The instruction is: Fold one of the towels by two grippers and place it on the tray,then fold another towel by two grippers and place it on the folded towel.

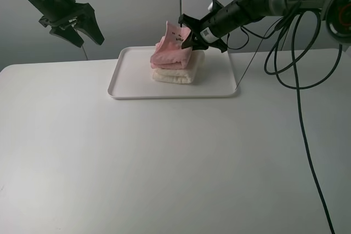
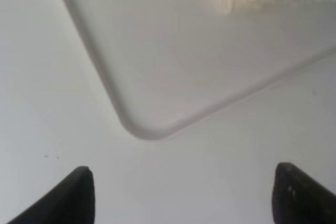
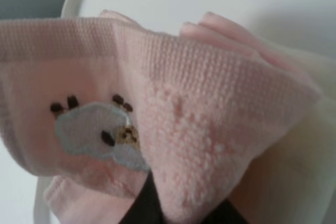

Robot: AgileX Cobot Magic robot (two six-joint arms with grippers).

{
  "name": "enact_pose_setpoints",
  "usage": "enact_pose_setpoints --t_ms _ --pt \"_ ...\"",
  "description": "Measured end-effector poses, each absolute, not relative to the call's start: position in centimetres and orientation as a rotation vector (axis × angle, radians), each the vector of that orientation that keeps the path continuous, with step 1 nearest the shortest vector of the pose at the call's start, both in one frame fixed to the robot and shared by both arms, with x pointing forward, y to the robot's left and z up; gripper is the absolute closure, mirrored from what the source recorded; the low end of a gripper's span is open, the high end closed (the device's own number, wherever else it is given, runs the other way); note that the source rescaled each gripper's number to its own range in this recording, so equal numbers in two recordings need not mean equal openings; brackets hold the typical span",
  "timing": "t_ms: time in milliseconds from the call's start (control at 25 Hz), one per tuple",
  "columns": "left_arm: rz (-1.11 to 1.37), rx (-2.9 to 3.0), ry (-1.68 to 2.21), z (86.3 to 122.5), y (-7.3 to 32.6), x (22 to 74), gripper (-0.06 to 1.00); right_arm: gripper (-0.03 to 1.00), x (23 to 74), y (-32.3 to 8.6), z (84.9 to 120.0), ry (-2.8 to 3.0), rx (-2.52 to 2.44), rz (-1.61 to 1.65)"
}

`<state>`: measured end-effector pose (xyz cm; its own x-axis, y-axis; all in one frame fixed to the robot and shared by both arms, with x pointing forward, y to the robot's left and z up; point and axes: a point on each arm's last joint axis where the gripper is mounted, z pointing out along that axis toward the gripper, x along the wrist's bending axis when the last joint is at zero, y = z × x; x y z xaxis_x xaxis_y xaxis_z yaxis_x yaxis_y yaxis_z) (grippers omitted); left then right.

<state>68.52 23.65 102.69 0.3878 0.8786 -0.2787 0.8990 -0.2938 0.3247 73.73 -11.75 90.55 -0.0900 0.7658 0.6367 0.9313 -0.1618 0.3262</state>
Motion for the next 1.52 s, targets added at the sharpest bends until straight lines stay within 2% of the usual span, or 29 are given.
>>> enact_pose_setpoints --t_ms 80,120,240,320,400,520,720,1120,1320,1520 --pt "-0.068 2.228 1.530 102.5 23.6 68.6 0.05 0.87 73.8 -11.8 89.8 -1.877 -1.960 -1.072" --pt "-0.070 2.229 1.531 102.4 23.6 68.6 0.05 0.80 73.8 -11.8 89.5 -1.875 -1.964 -1.069" --pt "-0.070 2.231 1.529 102.4 23.6 68.6 0.05 0.44 73.8 -11.7 89.4 -1.851 -1.968 -1.078" --pt "-0.070 2.231 1.529 102.4 23.6 68.6 0.05 0.11 73.8 -11.6 89.6 -1.807 -1.966 -1.091" --pt "-0.070 2.231 1.529 102.4 23.6 68.6 0.05 0.00 73.8 -11.5 90.0 -1.796 -1.958 -1.099" --pt "-0.070 2.231 1.529 102.4 23.6 68.6 0.05 -0.03 73.6 -11.6 91.5 -1.851 -1.937 -1.111" --pt "-0.067 2.230 1.528 102.6 23.6 68.5 0.05 -0.03 72.9 -13.1 97.2 -2.131 -1.971 -1.120" --pt "0.091 2.193 1.459 108.9 24.0 65.4 0.05 -0.03 68.3 -16.4 107.8 -2.524 -1.980 -0.945" --pt "0.148 2.181 1.504 109.8 25.4 61.0 0.05 -0.03 63.8 -18.4 109.0 -2.591 -2.044 -0.843" --pt "0.239 2.059 1.643 109.7 29.2 52.6 0.05 -0.03 54.4 -21.0 107.8 -2.577 -2.063 -0.790"
